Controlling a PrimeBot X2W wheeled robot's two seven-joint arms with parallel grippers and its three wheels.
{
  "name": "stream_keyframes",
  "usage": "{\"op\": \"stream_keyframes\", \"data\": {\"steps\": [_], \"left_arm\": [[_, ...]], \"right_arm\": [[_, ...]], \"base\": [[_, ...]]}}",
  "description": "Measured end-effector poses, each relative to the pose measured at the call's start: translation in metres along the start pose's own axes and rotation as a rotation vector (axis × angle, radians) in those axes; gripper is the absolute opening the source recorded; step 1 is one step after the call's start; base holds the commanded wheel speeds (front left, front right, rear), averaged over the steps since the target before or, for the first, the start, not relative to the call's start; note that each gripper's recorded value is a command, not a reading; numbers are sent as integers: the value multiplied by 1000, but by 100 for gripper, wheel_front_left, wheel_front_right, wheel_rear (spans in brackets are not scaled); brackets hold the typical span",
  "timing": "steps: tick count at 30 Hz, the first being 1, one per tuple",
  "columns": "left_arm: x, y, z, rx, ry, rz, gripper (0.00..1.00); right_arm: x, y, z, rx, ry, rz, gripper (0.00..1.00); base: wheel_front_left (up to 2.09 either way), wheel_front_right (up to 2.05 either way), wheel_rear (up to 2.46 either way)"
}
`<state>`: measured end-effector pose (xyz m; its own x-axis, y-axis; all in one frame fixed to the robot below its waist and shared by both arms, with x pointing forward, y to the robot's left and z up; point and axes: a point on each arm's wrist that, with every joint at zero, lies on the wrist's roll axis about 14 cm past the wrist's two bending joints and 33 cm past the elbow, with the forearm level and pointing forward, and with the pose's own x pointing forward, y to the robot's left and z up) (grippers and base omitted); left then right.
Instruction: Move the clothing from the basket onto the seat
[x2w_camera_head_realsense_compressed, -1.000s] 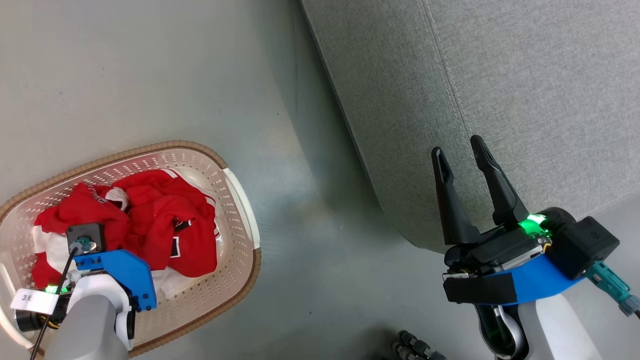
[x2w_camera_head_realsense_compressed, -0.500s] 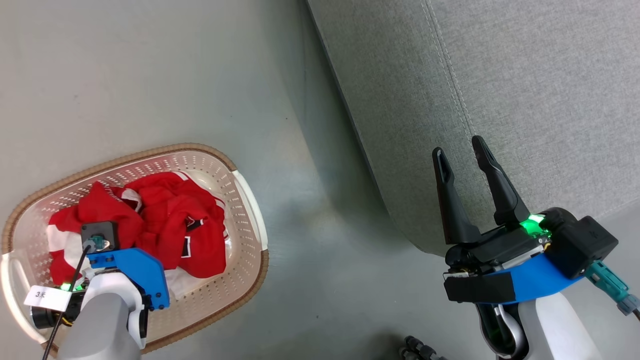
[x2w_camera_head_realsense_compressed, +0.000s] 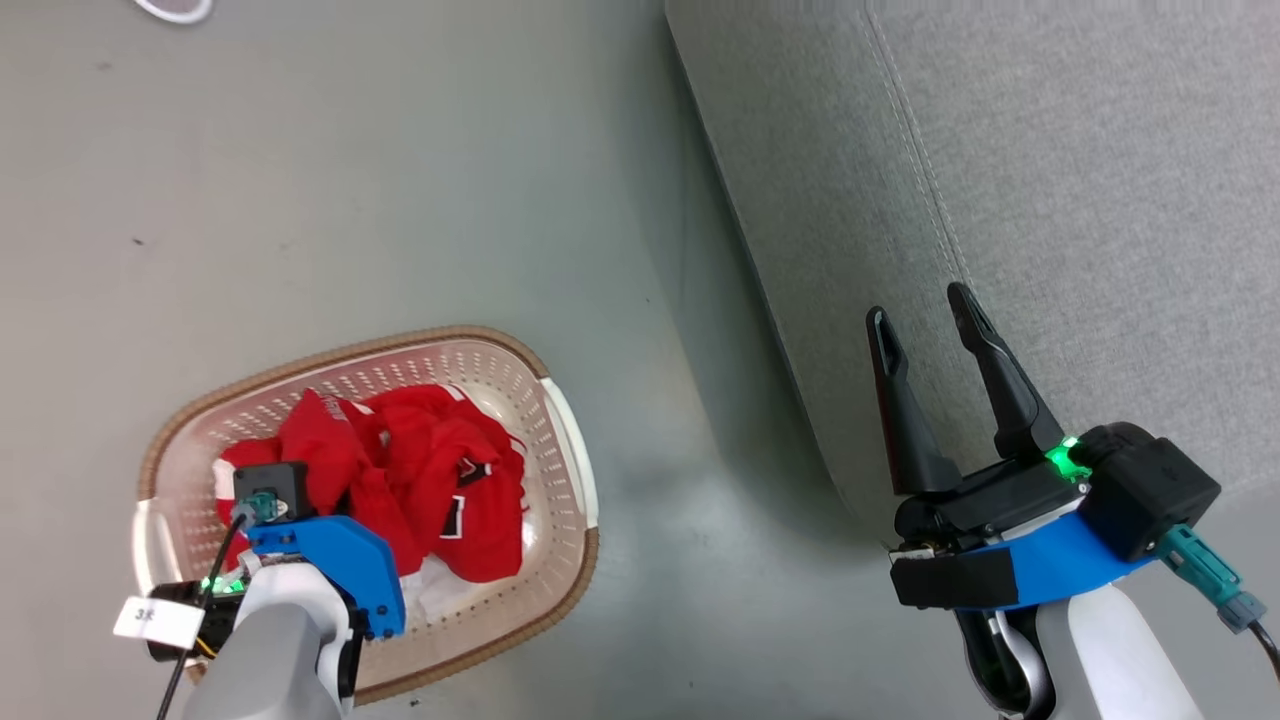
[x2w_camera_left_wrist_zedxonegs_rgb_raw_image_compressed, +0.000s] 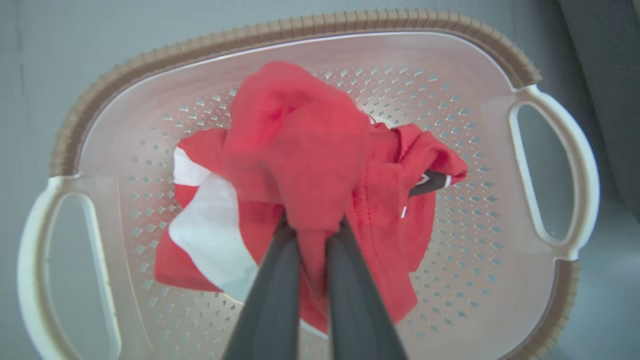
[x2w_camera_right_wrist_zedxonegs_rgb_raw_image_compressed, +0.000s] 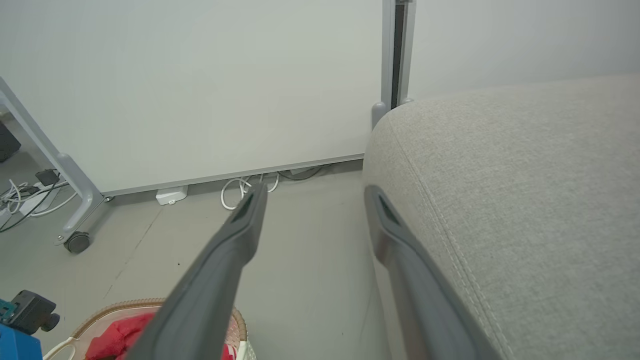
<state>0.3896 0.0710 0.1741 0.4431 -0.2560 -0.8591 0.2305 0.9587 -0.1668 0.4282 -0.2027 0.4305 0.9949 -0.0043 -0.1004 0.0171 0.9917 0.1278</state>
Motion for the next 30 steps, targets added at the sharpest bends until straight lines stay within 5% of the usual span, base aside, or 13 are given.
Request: {"op": "stream_keyframes", "data": {"steps": [15, 30], "left_arm": [[-71, -6, 26, 22, -185, -20, 0], [-137, -36, 101, 124, -479, -109, 0]], "right_arm": [[-21, 30, 30, -7, -75, 81, 100], [-44, 59, 46, 8, -120, 158, 100]], "base": [[0, 0, 0], [0, 0, 0]]}}
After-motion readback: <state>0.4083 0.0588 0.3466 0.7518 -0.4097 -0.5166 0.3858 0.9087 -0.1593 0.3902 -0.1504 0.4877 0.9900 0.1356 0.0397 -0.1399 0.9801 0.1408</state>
